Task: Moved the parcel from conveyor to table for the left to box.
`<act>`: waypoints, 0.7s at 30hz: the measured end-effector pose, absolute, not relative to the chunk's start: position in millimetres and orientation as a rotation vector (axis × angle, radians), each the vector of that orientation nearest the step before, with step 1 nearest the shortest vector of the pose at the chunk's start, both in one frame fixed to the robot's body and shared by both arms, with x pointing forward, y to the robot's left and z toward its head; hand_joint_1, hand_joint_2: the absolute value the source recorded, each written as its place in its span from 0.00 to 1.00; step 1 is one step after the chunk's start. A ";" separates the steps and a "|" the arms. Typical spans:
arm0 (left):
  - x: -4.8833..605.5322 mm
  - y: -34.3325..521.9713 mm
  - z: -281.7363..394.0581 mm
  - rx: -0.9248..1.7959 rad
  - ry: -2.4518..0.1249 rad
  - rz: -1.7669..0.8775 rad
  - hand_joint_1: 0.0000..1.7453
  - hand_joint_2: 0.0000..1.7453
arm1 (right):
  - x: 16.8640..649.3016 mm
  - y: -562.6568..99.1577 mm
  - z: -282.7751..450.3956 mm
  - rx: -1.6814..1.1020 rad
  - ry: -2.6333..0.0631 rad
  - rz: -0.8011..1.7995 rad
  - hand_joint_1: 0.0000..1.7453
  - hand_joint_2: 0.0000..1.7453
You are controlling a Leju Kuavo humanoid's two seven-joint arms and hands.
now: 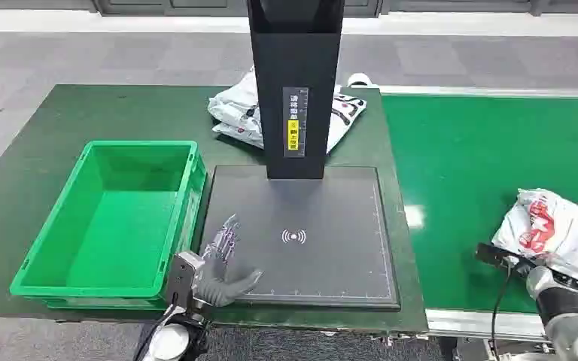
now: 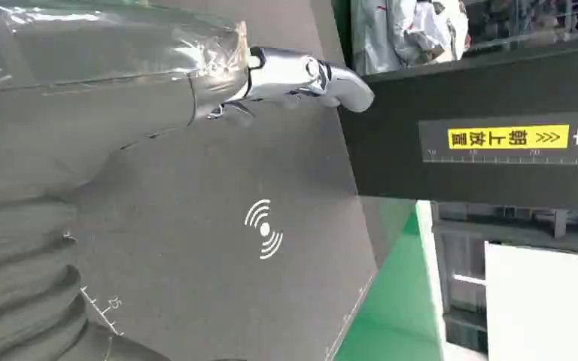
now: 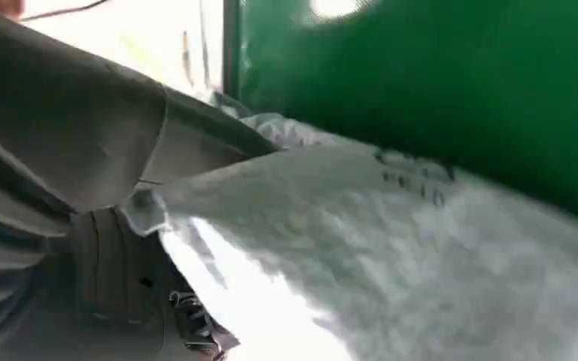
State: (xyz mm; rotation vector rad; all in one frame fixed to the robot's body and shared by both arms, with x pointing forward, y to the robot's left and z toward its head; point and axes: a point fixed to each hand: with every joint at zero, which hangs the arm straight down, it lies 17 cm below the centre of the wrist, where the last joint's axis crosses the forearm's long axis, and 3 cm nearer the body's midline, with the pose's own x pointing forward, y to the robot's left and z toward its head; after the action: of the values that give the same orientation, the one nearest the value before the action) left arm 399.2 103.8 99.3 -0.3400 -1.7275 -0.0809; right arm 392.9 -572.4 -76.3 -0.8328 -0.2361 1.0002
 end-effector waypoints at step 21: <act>394.2 108.9 106.2 -0.297 -1.735 -0.073 0.00 1.00 | 524.6 -457.4 51.4 -0.551 -1.188 0.344 1.00 1.00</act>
State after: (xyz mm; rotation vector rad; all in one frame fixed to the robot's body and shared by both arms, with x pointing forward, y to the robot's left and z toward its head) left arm 394.2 108.9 106.2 -0.2968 -1.7354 -0.0728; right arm 524.6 -457.4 51.4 -0.5513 -1.1884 0.3440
